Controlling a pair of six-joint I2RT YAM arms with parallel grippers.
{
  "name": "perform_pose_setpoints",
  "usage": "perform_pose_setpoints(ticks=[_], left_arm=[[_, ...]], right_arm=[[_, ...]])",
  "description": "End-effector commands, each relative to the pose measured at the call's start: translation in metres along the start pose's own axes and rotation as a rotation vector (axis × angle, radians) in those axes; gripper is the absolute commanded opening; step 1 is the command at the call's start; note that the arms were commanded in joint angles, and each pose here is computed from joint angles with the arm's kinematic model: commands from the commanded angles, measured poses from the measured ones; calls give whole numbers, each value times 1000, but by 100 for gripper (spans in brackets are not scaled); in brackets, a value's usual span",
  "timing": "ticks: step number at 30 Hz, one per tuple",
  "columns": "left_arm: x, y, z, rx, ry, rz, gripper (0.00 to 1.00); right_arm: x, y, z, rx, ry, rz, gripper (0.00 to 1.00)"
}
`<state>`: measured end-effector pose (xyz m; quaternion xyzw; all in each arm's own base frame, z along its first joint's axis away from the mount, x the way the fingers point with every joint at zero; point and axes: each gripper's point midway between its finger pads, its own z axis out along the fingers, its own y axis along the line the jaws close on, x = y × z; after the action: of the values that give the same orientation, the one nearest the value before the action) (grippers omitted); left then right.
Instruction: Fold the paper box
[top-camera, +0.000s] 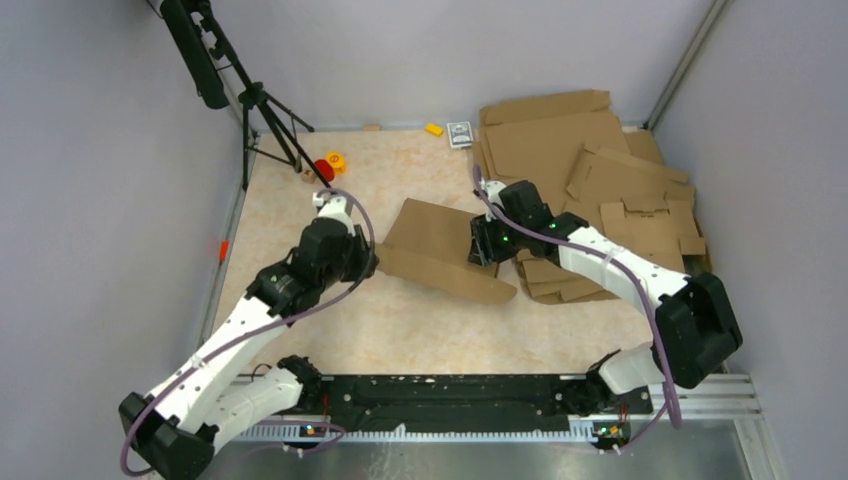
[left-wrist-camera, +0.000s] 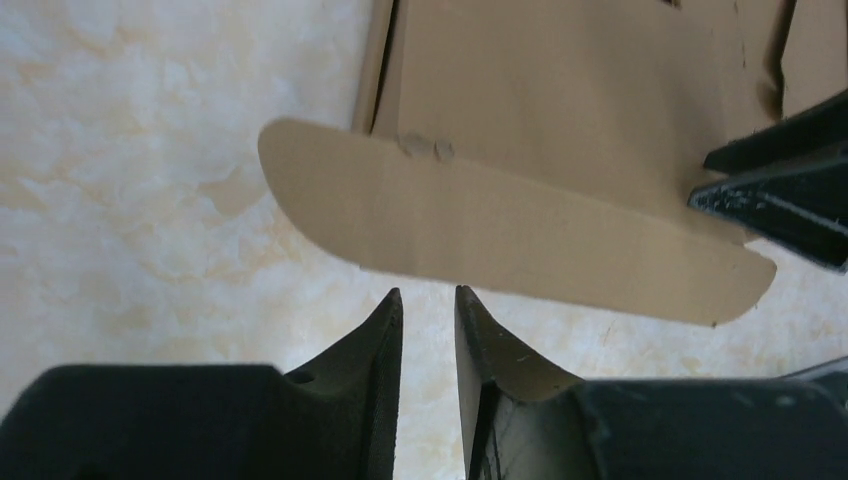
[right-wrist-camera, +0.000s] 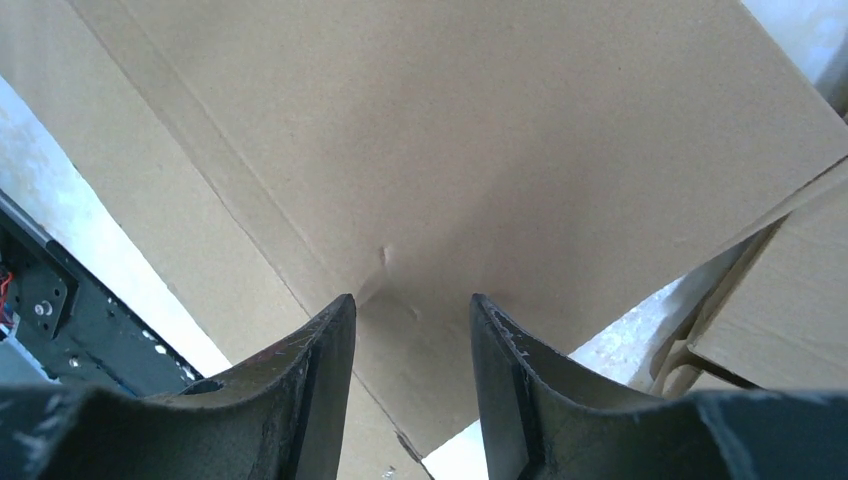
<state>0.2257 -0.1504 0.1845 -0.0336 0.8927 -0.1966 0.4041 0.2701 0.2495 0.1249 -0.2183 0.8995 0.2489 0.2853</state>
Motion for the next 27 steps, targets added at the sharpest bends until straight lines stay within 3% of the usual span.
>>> perform_pose_setpoints(ticks=[1, 6, 9, 12, 19, 27], left_arm=[[-57, -19, 10, 64, -101, 46, 26], [-84, -40, 36, 153, -107, 90, 19], [-78, -38, 61, 144, -63, 94, 8], [-56, -32, 87, 144, 28, 81, 0], [2, 1, 122, 59, 189, 46, 0], [21, 3, 122, 75, 221, 6, 0]], right_arm=[[-24, -2, -10, 35, -42, -55, 45], [-28, -3, -9, 40, -52, -50, 41], [-27, -3, -9, 39, -70, -41, 39], [-19, -5, -5, 38, -66, -26, 30], [14, -17, 7, 60, -10, -1, 21], [8, -17, 3, 74, -17, -2, 15]])
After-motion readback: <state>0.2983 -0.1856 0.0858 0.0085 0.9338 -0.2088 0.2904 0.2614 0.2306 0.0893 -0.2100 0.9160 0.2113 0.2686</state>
